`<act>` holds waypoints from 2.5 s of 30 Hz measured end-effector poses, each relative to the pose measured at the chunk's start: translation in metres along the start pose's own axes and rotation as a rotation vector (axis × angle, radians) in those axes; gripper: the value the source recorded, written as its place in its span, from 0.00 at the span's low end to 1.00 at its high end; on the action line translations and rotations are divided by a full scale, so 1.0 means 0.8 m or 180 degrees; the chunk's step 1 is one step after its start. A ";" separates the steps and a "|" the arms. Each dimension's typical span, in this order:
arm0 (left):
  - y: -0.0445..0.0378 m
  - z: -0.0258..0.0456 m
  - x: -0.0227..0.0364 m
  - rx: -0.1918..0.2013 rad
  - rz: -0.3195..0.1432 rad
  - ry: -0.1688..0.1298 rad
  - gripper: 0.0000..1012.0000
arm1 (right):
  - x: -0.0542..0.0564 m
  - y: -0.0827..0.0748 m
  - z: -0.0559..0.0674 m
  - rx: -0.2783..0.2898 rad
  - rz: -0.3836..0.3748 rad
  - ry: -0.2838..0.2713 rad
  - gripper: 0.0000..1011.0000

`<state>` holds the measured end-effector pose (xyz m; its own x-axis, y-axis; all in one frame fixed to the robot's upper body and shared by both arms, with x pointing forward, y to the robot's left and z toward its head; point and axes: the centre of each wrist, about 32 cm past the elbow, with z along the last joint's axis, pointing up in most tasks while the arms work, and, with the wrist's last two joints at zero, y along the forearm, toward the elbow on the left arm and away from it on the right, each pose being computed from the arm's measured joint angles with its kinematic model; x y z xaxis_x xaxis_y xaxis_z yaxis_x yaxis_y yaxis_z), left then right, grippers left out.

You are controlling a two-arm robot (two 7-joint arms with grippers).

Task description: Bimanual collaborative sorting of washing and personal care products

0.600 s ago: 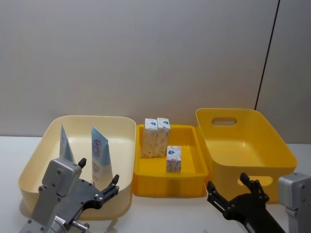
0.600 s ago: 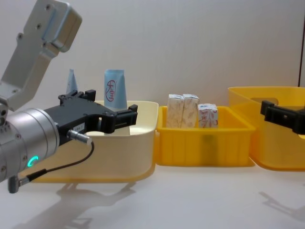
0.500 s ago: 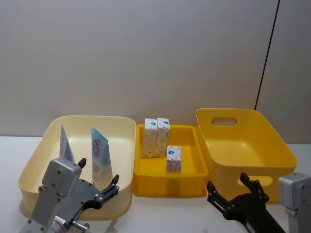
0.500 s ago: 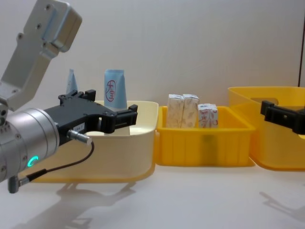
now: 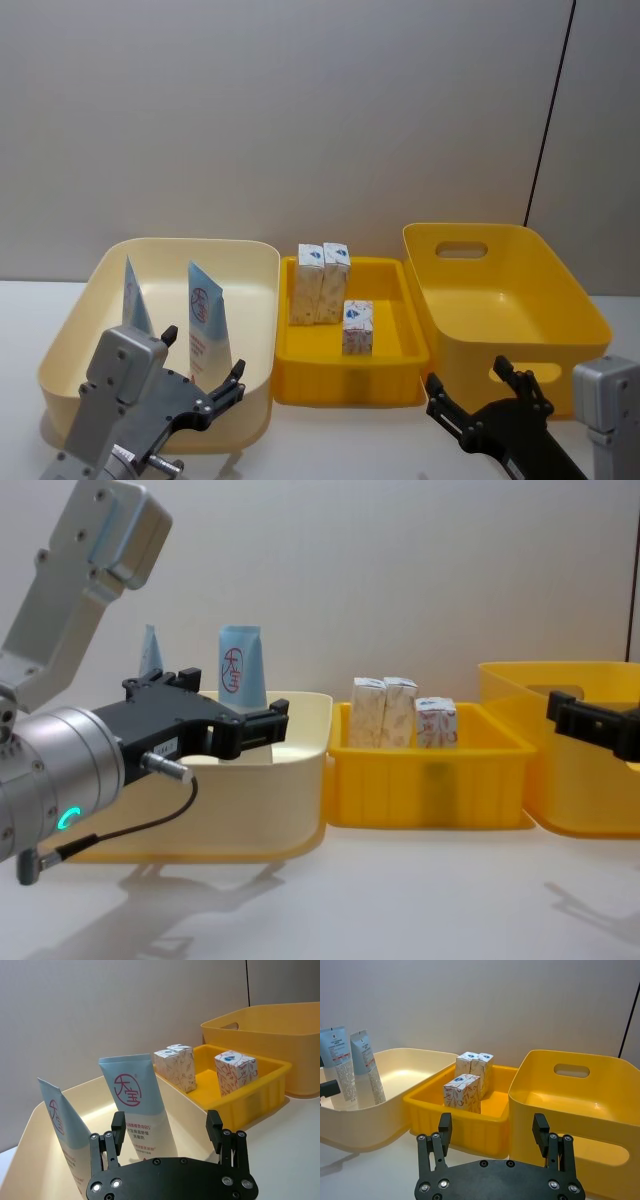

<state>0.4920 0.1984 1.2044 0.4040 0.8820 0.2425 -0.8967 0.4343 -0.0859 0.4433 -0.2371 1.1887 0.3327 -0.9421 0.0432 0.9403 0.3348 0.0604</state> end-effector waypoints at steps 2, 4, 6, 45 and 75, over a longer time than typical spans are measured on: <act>0.000 0.0000 0.0000 0.0000 0.0000 0.0000 0.99 | 0.000 0.000 0.000 0.0000 0.0000 0.0000 0.99; 0.000 0.0000 0.0000 0.0000 0.0000 0.0000 0.99 | 0.000 0.000 0.000 0.0000 0.0000 0.0000 0.99; 0.000 0.0000 0.0000 0.0000 0.0000 0.0000 0.99 | 0.000 0.000 0.000 0.0000 0.0000 0.0000 0.99; 0.000 0.0000 0.0000 0.0000 0.0000 0.0000 0.99 | -0.015 0.023 0.048 -0.0254 0.0008 0.0056 0.99; 0.000 0.0000 0.0000 0.0000 0.0000 0.0000 0.99 | -0.083 0.121 0.166 -0.1372 -0.0546 0.0129 0.99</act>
<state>0.4920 0.1984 1.2044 0.4039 0.8821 0.2425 -0.8967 0.4342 -0.0860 0.5027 -0.1398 1.3242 0.1641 -0.9860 0.0292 0.9231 0.1431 -0.3571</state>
